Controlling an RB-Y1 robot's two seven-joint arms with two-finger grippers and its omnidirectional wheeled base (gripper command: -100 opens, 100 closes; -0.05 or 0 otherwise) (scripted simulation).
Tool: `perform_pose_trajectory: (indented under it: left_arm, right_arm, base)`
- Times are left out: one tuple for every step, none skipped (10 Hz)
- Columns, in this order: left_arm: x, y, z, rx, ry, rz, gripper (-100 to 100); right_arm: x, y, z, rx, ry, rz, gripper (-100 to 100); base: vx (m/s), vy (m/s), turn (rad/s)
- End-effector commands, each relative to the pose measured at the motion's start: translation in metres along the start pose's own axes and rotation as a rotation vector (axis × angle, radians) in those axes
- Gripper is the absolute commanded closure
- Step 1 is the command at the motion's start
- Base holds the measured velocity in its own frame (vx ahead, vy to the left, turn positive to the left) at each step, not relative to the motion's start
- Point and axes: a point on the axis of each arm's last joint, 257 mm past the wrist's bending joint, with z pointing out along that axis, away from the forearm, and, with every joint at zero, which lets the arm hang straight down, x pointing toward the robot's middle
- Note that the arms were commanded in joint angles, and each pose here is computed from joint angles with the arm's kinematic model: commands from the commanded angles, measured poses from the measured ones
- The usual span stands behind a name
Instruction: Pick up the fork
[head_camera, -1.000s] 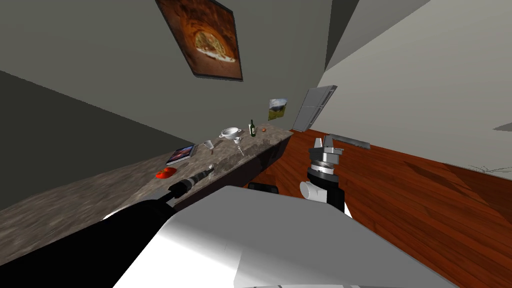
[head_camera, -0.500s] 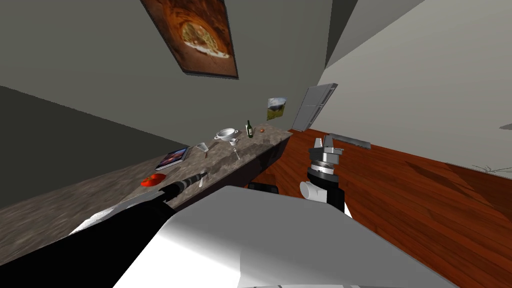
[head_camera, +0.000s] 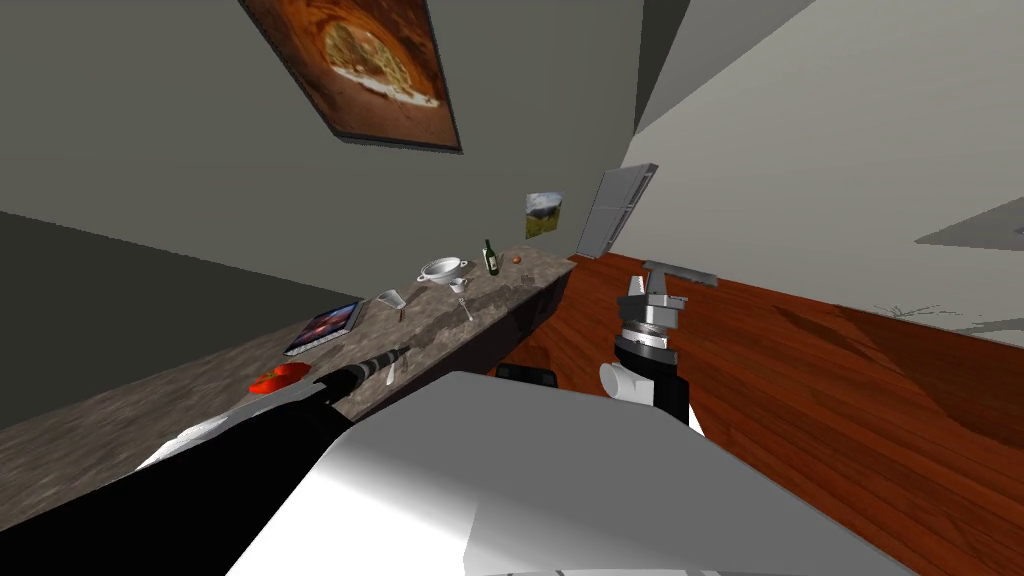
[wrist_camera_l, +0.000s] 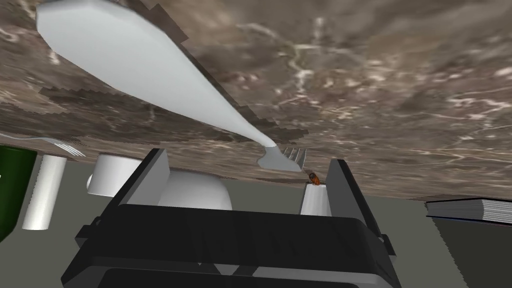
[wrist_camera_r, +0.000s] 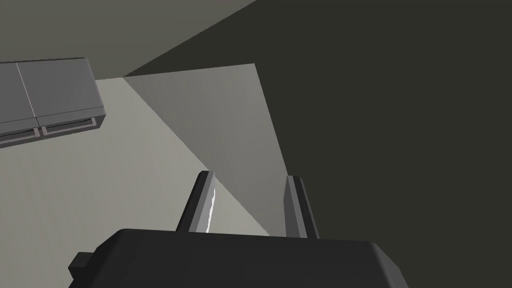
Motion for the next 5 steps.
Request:
perform_pose_trajectory:
  left_arm:
    - [0.001,0.012,0.001,-0.025,-0.002,-0.026,-100]
    - [0.001,0.018,0.002,-0.039,-0.004,-0.040,-100]
    - [0.002,0.025,0.003,-0.053,-0.005,-0.054,-100]
    - [0.003,0.031,0.004,-0.067,-0.007,-0.069,-100]
    - [0.004,0.037,0.005,-0.081,-0.008,-0.083,-100]
  right_arm:
    - [0.000,0.000,0.000,0.000,0.000,0.000,0]
    - [0.000,0.000,0.000,0.000,0.000,0.000,0]
    - [0.000,0.000,0.000,0.000,0.000,0.000,0]
    - [0.000,0.000,0.000,0.000,0.000,0.000,0]
    - [0.000,0.000,0.000,0.000,0.000,0.000,0]
  base:
    - [-0.123,-0.008,-0.205]
    - [-0.109,0.005,-0.151]
    - [-0.098,-0.012,-0.183]
    - [-0.084,-0.022,-0.214]
    - [-0.074,-0.014,-0.237]
